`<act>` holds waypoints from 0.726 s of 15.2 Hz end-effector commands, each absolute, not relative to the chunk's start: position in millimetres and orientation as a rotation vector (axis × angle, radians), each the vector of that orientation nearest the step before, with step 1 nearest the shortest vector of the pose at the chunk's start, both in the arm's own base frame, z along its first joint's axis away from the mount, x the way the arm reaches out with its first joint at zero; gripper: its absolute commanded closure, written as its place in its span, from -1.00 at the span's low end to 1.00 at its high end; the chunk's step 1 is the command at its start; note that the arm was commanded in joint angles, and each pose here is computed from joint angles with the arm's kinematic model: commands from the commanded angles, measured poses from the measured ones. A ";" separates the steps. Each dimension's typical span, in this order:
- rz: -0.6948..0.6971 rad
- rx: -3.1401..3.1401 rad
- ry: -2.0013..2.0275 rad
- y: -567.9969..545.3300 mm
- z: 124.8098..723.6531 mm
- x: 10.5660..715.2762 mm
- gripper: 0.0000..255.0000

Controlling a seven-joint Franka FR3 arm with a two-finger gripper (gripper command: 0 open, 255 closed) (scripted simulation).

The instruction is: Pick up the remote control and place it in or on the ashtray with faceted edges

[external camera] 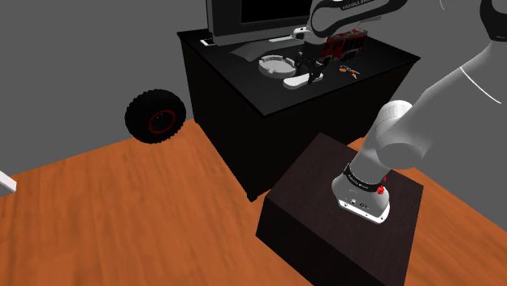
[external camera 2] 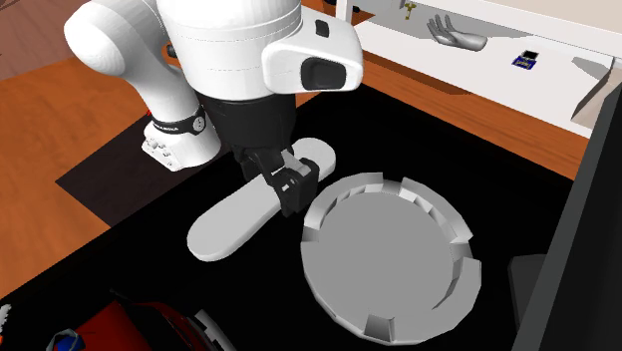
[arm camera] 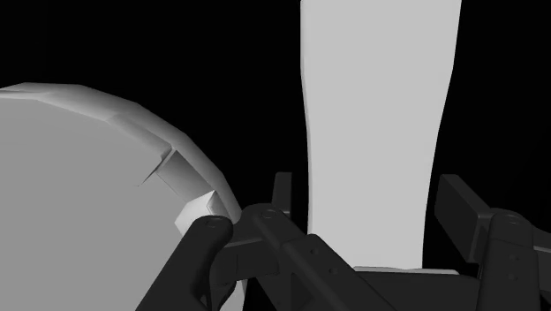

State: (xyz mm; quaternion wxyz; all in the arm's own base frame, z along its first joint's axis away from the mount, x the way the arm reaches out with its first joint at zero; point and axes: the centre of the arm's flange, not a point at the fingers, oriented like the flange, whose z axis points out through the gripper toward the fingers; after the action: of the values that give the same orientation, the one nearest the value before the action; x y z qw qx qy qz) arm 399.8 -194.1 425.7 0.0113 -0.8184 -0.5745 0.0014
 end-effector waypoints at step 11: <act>0.004 -2.553 -1.792 -194.2 457.5 399.9 1.00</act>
State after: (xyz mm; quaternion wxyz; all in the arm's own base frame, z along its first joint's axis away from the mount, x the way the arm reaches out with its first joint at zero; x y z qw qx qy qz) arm 400.8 -195.1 451.5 0.0111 -0.8184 -0.5745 0.0013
